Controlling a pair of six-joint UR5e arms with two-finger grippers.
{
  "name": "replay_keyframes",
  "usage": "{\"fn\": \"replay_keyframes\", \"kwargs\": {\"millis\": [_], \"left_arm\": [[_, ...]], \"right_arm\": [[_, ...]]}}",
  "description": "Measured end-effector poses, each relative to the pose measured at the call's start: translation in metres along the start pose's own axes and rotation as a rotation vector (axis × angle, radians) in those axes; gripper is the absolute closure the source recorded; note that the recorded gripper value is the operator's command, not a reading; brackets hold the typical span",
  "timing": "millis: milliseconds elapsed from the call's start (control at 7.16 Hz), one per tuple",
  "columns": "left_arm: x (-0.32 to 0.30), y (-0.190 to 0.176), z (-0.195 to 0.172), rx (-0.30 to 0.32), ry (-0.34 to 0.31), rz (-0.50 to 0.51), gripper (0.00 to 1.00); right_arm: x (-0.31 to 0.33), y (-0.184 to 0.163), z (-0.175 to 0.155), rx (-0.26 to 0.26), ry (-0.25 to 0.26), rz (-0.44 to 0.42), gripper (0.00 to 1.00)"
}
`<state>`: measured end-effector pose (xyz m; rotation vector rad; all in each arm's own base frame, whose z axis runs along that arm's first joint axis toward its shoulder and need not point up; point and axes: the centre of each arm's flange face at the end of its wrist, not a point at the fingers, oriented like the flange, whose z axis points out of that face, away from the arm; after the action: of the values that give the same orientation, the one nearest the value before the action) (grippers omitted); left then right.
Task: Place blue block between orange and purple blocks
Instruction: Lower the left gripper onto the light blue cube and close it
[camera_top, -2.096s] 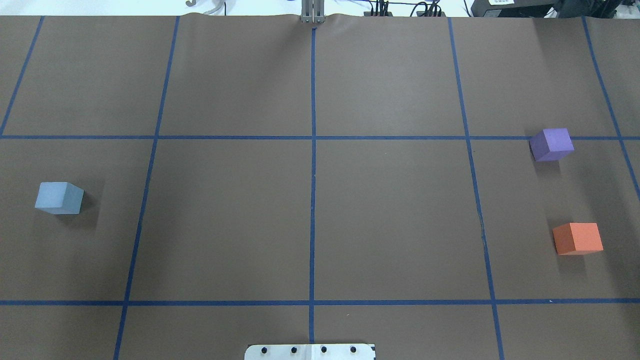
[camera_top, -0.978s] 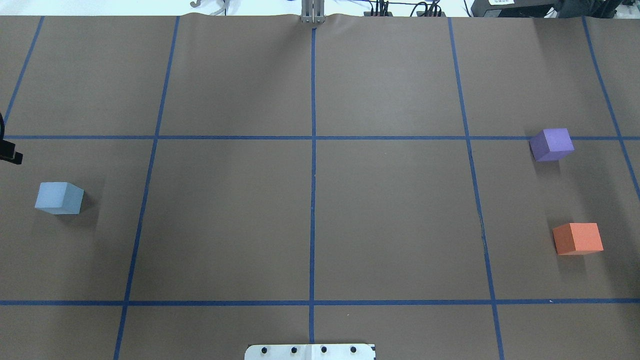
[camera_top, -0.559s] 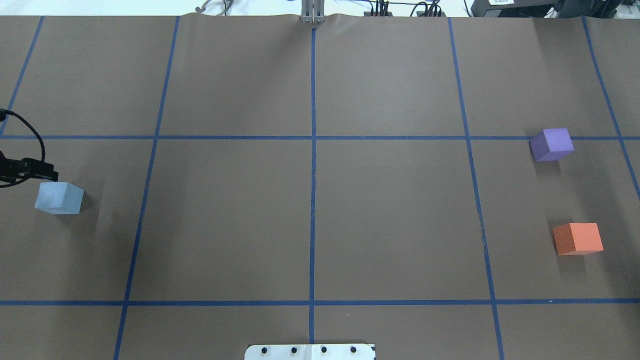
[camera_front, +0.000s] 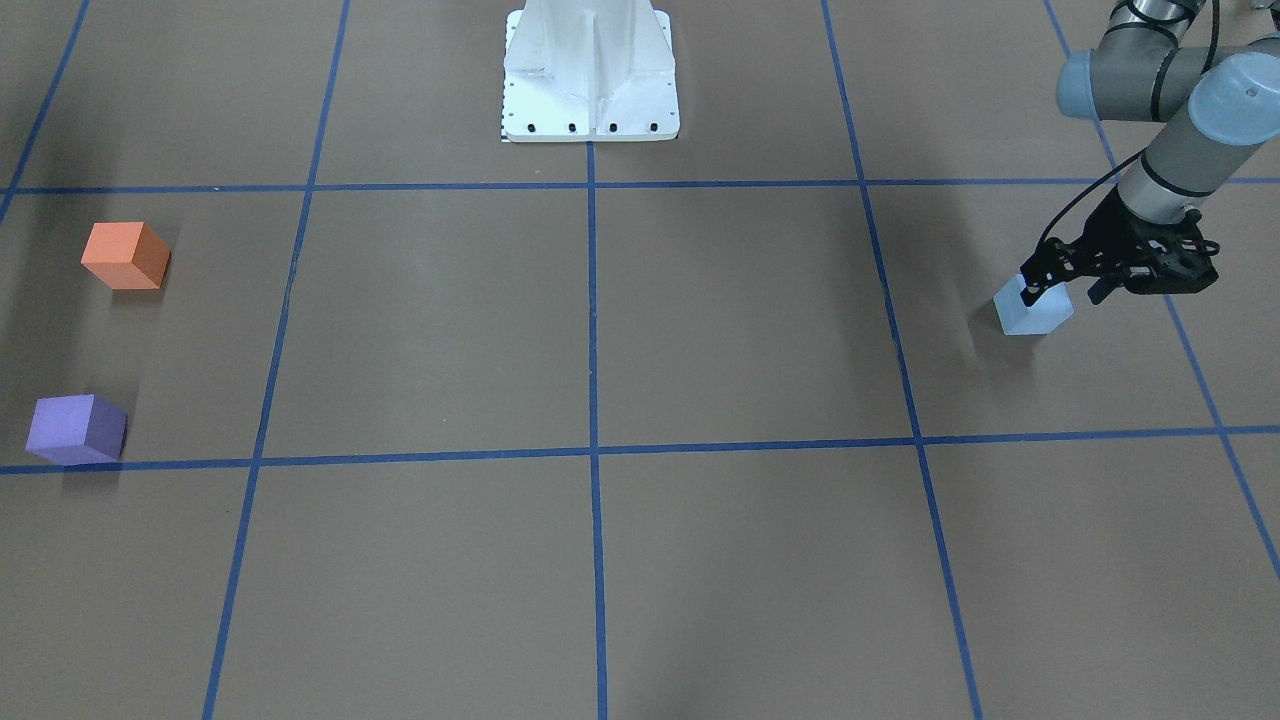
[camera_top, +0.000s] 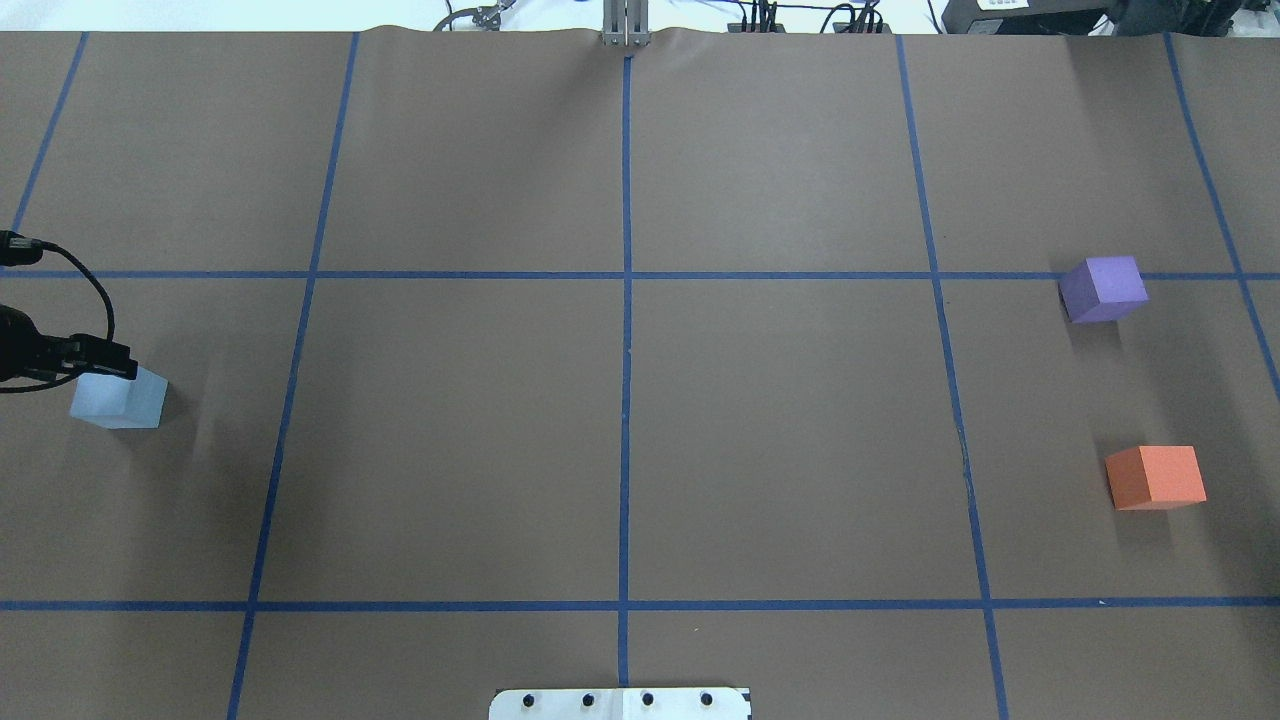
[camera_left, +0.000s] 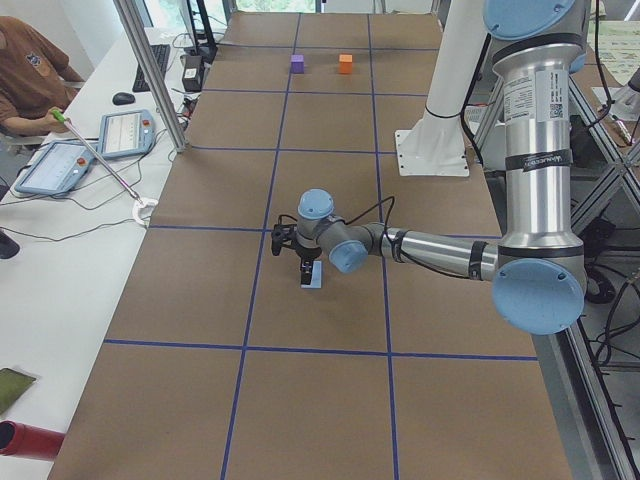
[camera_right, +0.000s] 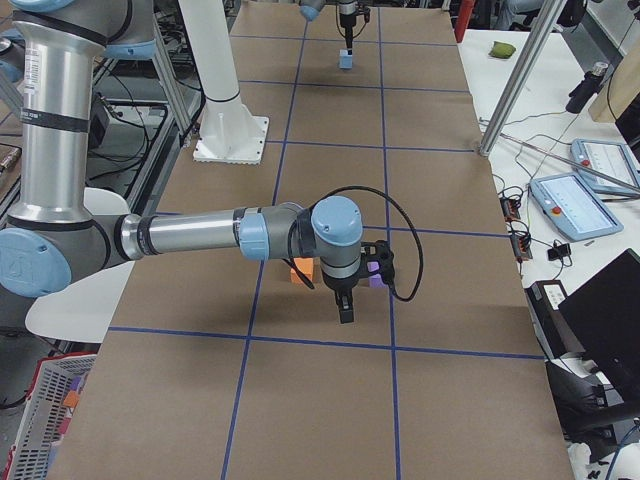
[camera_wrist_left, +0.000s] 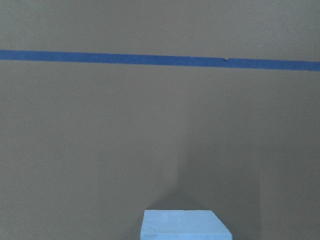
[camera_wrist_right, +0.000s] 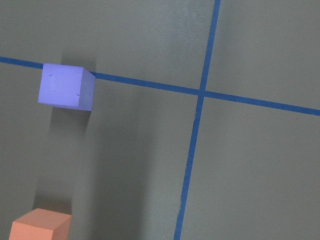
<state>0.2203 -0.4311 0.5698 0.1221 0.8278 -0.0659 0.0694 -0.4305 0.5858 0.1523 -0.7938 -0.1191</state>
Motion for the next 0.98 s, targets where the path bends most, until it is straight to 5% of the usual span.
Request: {"fn": "replay_keyframes", "kwargs": {"millis": [140, 279, 419, 978], "left_arm": [[0.002, 0.006, 0.011, -0.022, -0.007, 0.011, 0.00], [0.002, 0.011, 0.023, -0.043, -0.017, 0.018, 0.29], [0.003, 0.014, 0.032, -0.059, -0.024, 0.023, 0.99], [0.057, 0.007, -0.003, -0.073, 0.001, -0.026, 1.00]], "right_arm": [[0.000, 0.000, 0.000, -0.001, -0.001, 0.000, 0.00], [0.000, 0.000, 0.000, 0.000, -0.002, 0.000, 0.00], [0.000, 0.000, 0.000, -0.001, -0.003, 0.001, 0.00], [0.000, 0.003, 0.001, -0.002, -0.011, 0.010, 0.00]]}}
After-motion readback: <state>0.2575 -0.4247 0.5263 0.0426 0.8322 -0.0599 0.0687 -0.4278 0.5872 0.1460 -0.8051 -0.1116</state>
